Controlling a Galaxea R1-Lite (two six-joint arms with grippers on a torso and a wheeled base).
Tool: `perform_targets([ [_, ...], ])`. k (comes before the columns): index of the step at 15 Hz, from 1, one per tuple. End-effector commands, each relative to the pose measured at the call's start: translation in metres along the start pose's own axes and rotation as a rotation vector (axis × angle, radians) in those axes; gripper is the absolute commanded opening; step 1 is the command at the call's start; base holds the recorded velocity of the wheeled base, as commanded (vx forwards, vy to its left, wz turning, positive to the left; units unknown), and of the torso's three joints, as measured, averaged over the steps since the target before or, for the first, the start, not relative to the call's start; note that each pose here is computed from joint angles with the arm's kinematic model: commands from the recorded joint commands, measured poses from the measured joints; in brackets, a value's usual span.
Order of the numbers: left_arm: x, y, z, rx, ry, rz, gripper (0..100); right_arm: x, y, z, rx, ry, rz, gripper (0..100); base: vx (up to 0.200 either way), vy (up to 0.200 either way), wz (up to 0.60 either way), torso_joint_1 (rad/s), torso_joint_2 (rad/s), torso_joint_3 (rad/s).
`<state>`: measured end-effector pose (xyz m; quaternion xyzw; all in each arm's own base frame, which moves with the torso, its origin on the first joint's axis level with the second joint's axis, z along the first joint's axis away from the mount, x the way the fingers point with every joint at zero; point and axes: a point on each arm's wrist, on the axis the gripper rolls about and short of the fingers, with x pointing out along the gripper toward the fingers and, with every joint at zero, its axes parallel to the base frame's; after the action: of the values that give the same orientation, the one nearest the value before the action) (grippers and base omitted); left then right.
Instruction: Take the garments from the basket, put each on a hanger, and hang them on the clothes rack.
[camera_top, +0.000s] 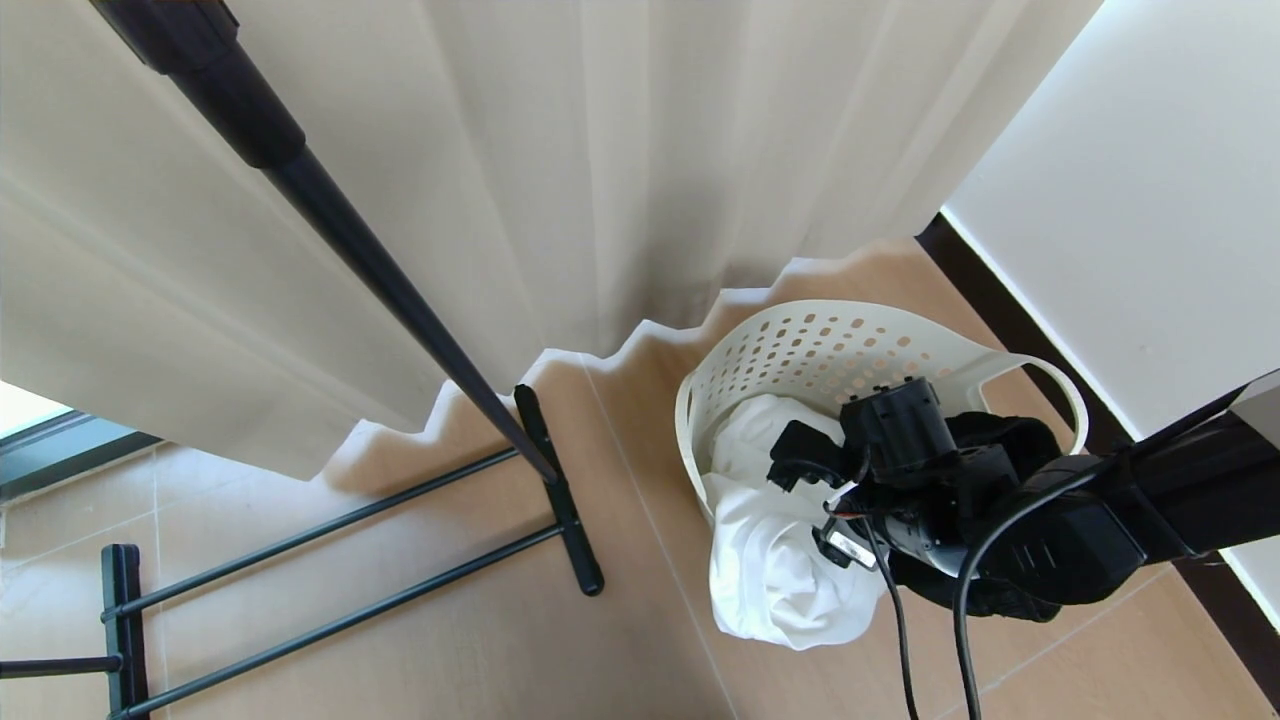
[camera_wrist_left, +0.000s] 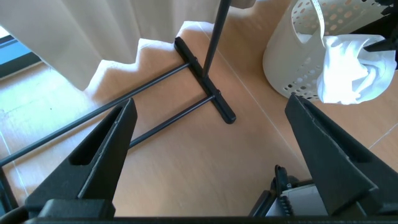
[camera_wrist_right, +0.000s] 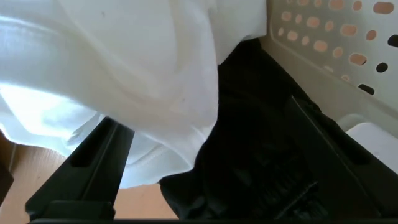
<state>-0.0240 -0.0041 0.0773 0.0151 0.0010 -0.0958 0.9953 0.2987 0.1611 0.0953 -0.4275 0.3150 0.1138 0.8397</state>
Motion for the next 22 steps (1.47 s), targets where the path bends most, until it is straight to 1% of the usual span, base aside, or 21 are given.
perform_targets([
  [1,0.0,0.0,0.0,0.0,0.0,0.0,100,0.006,-0.001,0.005,0.009,-0.01,-0.008,100,0.0,0.0,0.0,0.0,0.0,0.0],
  [4,0.0,0.0,0.0,0.0,0.0,0.0,100,0.014,0.001,0.009,0.031,-0.048,-0.027,100,0.0,0.0,0.0,0.0,0.0,0.0],
  [11,0.0,0.0,0.0,0.0,0.0,0.0,100,0.022,0.006,0.01,0.027,-0.044,-0.021,100,0.0,0.0,0.0,0.0,0.0,0.0],
  [12,0.0,0.0,0.0,0.0,0.001,0.0,100,0.022,0.005,0.01,0.03,-0.046,-0.022,0,0.0,0.0,0.0,0.0,0.0,0.0],
  [15,0.0,0.0,0.0,0.0,0.0,0.0,100,0.019,0.003,0.011,0.047,-0.074,-0.04,0,0.0,0.0,0.0,0.0,0.0,0.0],
  [18,0.0,0.0,0.0,0.0,0.001,0.0,100,0.008,0.002,0.005,0.067,-0.097,-0.052,0,0.0,0.0,0.0,0.0,0.0,0.0],
  [19,0.0,0.0,0.0,0.0,0.0,0.0,100,-0.002,-0.001,0.002,0.086,-0.127,-0.066,0,0.0,0.0,0.0,0.0,0.0,0.0],
  [21,0.0,0.0,0.0,0.0,0.0,0.0,100,-0.035,-0.004,-0.005,0.112,-0.212,-0.088,0,0.0,0.0,0.0,0.0,0.0,0.0],
  [22,0.0,0.0,0.0,0.0,0.001,0.0,100,-0.068,-0.005,-0.012,0.144,-0.302,-0.099,0,0.0,0.0,0.0,0.0,0.0,0.0],
])
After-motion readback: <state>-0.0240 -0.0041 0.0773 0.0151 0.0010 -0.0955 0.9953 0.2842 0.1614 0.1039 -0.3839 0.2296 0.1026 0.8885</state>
